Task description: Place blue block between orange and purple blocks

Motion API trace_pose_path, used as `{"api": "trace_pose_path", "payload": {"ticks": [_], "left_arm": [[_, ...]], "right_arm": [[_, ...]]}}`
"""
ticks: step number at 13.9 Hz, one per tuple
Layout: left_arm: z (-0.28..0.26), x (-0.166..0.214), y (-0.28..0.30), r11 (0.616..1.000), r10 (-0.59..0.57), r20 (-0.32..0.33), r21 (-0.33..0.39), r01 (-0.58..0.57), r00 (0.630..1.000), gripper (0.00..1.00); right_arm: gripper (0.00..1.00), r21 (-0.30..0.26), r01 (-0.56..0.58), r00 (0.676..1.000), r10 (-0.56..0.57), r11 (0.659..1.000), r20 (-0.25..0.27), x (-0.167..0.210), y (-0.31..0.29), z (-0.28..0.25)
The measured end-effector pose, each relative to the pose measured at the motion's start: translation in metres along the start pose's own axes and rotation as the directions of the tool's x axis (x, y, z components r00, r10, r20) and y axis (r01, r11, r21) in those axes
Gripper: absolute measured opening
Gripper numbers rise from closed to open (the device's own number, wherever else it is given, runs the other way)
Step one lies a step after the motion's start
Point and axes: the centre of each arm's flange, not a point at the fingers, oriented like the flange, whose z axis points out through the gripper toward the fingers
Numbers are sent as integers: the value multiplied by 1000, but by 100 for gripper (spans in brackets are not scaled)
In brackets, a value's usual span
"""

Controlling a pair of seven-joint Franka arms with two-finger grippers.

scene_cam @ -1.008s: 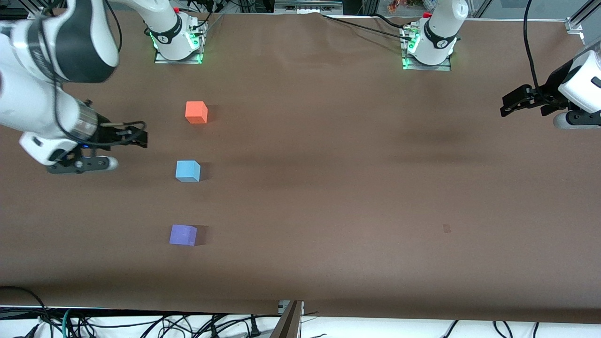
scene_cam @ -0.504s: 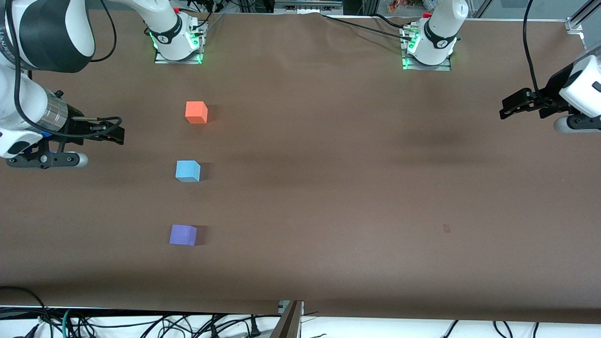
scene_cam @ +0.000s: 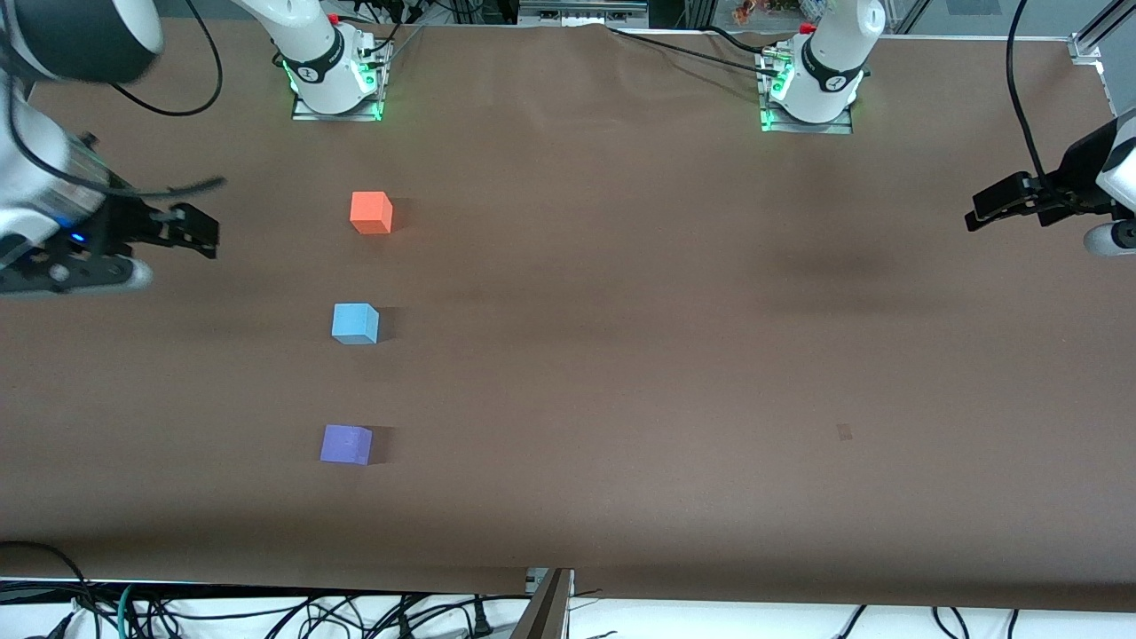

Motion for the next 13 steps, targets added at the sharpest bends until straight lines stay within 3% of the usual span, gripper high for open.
{"api": "trace_pose_path", "payload": {"ticks": [2,8,13], "left_arm": [[0,0,3,1000,5,0,0,-5,1000,100],[1,0,7,1000,12,2,3,-12,1000,100],[1,0,7,1000,12,2,3,-12,1000,100]], "right_arm": [[100,4,-21,1000,21,1000,-23,-17,14,-19],[100,11,-64,994,63,998,89,-34,28,13],[100,11,-72,992,70,997,106,-35,31,16]]}}
